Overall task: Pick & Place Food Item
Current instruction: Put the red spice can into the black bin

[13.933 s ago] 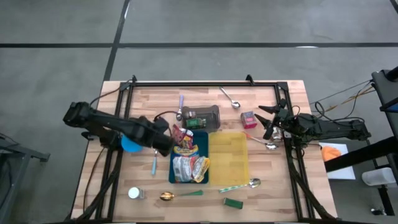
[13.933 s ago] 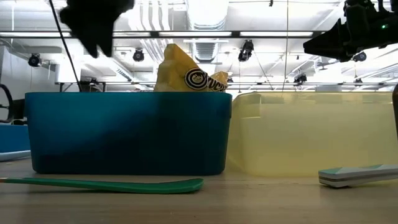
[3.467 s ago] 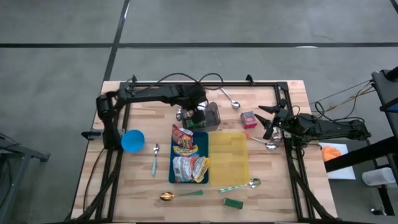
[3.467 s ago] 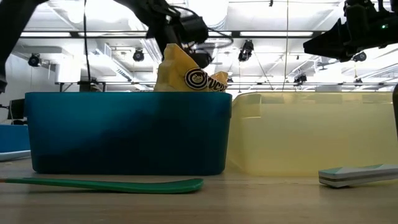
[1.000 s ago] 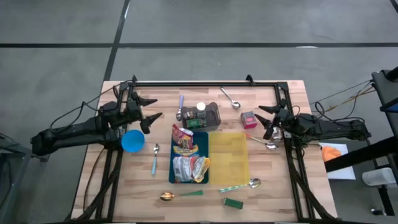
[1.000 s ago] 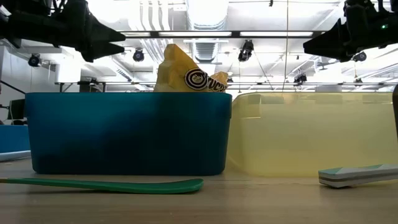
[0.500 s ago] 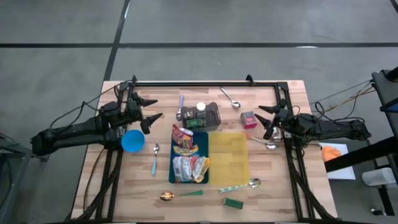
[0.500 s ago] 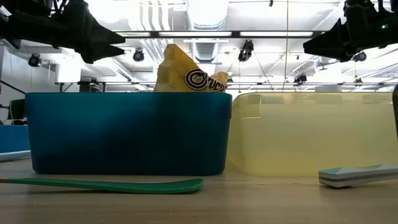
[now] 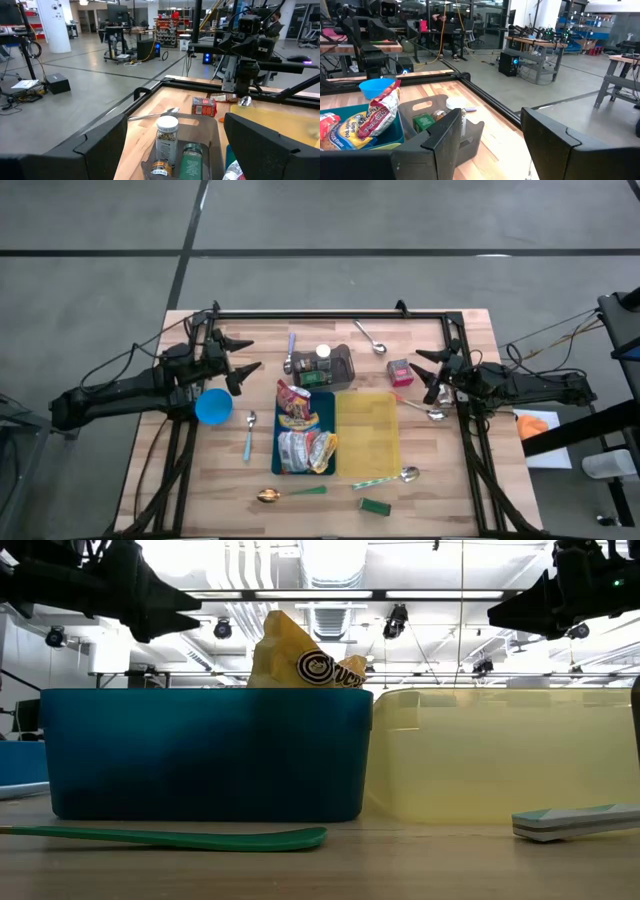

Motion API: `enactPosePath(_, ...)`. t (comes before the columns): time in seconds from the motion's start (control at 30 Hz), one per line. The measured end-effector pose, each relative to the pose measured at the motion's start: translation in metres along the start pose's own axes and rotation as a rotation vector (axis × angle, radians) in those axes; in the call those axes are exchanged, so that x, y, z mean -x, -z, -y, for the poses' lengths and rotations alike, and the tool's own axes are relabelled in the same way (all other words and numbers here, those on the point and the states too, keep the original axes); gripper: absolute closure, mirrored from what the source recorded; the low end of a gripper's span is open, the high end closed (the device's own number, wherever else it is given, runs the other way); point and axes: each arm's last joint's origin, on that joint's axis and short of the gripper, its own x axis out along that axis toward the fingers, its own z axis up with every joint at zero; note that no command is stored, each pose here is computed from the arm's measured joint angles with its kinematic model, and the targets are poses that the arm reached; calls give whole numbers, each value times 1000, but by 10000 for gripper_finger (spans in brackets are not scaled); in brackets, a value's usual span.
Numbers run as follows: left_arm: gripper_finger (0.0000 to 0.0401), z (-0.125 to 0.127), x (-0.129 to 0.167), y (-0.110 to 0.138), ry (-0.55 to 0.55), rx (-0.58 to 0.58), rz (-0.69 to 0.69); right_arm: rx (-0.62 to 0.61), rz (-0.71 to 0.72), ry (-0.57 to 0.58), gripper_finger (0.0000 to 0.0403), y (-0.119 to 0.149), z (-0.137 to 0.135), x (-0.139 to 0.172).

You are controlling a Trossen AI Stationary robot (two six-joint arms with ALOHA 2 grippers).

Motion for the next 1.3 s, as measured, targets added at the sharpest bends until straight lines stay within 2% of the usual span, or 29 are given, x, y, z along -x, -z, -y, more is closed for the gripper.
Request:
enactPosePath(0.7,65,0,0,0,0,-2,-3,-2,1,6,203,0,0,0)
enactPosePath(0.77,65,0,0,0,0,-3,-3,-84,1,-3,203,0,0,0)
enactPosePath(0.87,65,0,0,0,0,-3,-3,-369,30,-34,203,-4,-1,0)
enactPosePath(0.9,65,0,0,0,0,-3,-3,-423,51,-34,203,-6,-1,0)
enactPosePath(1.3,65,0,0,0,0,-3,-3,-519,143,-37,203,-16,1,1)
